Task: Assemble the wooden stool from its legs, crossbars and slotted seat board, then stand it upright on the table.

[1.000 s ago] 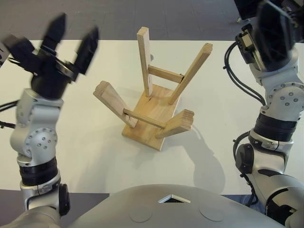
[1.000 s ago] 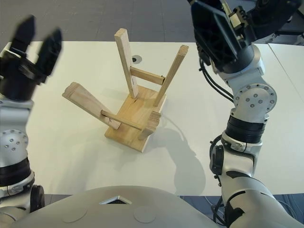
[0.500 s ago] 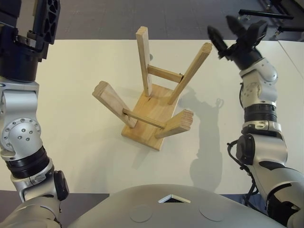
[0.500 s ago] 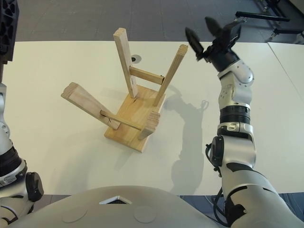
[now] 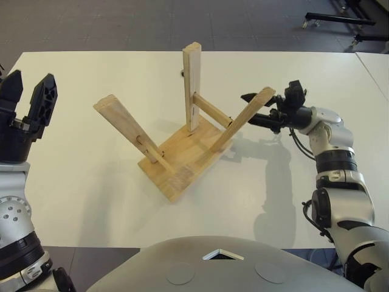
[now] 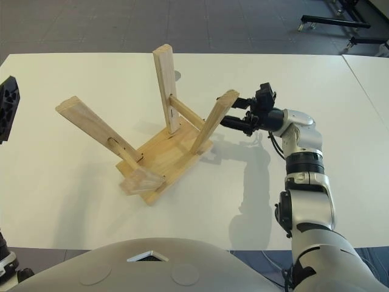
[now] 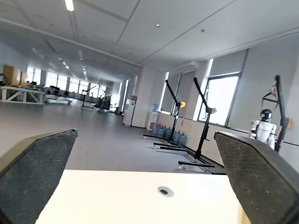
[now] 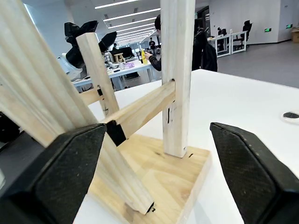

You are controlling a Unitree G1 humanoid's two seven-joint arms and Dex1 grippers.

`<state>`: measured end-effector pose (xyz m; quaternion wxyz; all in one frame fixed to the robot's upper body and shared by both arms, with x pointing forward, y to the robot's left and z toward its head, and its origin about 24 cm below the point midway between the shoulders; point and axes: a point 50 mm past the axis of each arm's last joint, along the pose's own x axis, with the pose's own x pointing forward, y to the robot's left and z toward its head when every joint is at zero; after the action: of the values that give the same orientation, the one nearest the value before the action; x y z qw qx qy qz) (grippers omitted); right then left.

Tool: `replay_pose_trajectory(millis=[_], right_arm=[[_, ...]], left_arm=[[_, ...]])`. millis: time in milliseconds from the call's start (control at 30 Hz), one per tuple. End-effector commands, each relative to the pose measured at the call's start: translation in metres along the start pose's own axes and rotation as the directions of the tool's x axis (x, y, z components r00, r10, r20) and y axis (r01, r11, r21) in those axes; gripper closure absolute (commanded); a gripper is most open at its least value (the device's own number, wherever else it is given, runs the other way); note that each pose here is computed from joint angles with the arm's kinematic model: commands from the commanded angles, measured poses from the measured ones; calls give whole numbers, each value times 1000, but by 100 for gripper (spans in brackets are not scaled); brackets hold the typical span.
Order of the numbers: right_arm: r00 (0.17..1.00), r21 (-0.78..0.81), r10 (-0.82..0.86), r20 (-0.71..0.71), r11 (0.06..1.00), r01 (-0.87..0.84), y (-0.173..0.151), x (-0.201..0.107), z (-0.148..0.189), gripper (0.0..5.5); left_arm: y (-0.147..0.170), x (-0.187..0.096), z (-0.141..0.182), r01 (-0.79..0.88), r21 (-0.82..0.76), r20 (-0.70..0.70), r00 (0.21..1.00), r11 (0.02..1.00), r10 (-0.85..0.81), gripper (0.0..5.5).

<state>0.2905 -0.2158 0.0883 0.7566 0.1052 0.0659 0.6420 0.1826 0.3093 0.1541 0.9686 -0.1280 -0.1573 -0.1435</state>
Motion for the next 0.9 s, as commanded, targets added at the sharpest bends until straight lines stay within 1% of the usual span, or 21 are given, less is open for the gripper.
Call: replay_pose_trajectory(millis=[33,100,267,367,467,500,567,633,700,800,833,900], right_arm=[[991,3,133,-10,991,-133,35,15,2,139],[978,0,210,-6,978,-210,56,27,5,139],[961,27,276,-15,961,-275,85,38,13,139],[979,22,200,-22,980,-200,76,23,17,139],[993,22,107,-46,994,-106,64,5,16,139],[995,15,79,-54,997,-79,61,0,14,139],[996,-38,28,-80,999,-31,60,-3,6,139],[996,-42,22,-92,999,-26,64,1,-5,139],[993,-28,41,-114,999,-44,73,8,-18,139],[986,-44,52,-160,997,-60,84,11,-33,139],[983,-52,52,-174,997,-62,86,11,-38,139],[983,-73,48,-178,995,-61,88,14,-43,139]], left_arm=[[4,-9,-7,-16,18,-41,999,1000,17,10],[2,-14,-14,-28,25,-74,997,999,30,10],[-3,-27,-27,-38,61,-146,988,997,46,10],[-4,-30,-29,-44,76,-164,985,996,56,10],[-2,-36,-32,-27,118,-215,975,993,52,10],[-3,-37,-32,-6,119,-226,974,993,33,10],[-13,-32,-24,81,43,-191,979,996,-71,10],[-21,-32,-27,169,22,-263,952,985,-158,10],[-20,-43,-37,208,46,-415,894,977,-171,10],[-21,-59,-44,258,69,-564,807,964,-175,10],[-20,-62,-44,270,94,-592,789,958,-164,10],[-19,-60,-38,275,104,-592,790,956,-163,10]])
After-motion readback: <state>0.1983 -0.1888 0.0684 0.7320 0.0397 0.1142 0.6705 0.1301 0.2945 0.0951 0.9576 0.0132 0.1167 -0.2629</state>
